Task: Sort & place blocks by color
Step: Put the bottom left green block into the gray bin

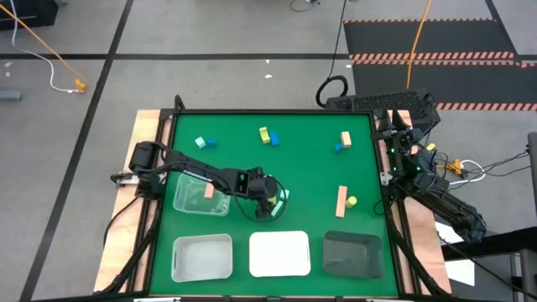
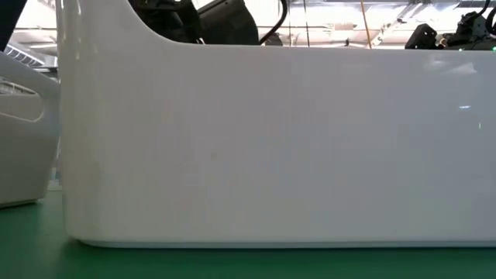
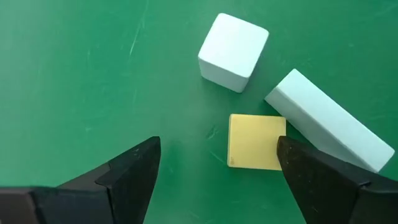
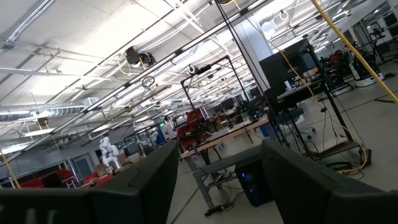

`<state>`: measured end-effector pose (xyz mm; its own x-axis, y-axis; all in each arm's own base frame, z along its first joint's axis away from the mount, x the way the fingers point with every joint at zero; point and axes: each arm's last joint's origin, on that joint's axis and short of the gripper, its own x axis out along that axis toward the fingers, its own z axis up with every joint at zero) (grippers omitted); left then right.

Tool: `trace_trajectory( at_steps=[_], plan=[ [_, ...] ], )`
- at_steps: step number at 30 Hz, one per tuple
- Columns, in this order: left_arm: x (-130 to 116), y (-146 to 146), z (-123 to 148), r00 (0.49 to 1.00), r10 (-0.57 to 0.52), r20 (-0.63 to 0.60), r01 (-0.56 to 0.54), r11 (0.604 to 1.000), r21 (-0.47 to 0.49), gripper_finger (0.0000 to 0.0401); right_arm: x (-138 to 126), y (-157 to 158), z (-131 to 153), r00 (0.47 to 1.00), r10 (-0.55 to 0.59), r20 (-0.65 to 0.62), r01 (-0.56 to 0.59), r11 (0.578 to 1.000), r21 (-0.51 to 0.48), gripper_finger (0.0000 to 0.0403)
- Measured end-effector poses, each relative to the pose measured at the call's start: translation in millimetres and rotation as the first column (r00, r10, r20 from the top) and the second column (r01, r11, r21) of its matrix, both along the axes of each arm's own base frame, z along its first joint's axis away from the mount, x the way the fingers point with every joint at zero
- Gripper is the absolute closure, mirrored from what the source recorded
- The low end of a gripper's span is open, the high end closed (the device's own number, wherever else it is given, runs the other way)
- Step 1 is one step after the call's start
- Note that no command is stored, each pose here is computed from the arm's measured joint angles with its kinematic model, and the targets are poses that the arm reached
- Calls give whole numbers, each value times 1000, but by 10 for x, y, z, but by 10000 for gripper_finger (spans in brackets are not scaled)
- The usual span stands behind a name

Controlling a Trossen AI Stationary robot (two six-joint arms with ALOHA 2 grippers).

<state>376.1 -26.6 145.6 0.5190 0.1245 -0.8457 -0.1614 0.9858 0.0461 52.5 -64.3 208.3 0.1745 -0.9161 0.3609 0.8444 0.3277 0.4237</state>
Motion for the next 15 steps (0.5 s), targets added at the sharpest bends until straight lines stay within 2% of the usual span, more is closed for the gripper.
trace_trajectory(
  at_steps=[15],
  plan=[
    [16, -10, 7, 996, -87, 8, 87, 996, -1, 77, 0, 0, 1, 1000, 0, 0, 0, 1000, 0, 180]
  ],
)
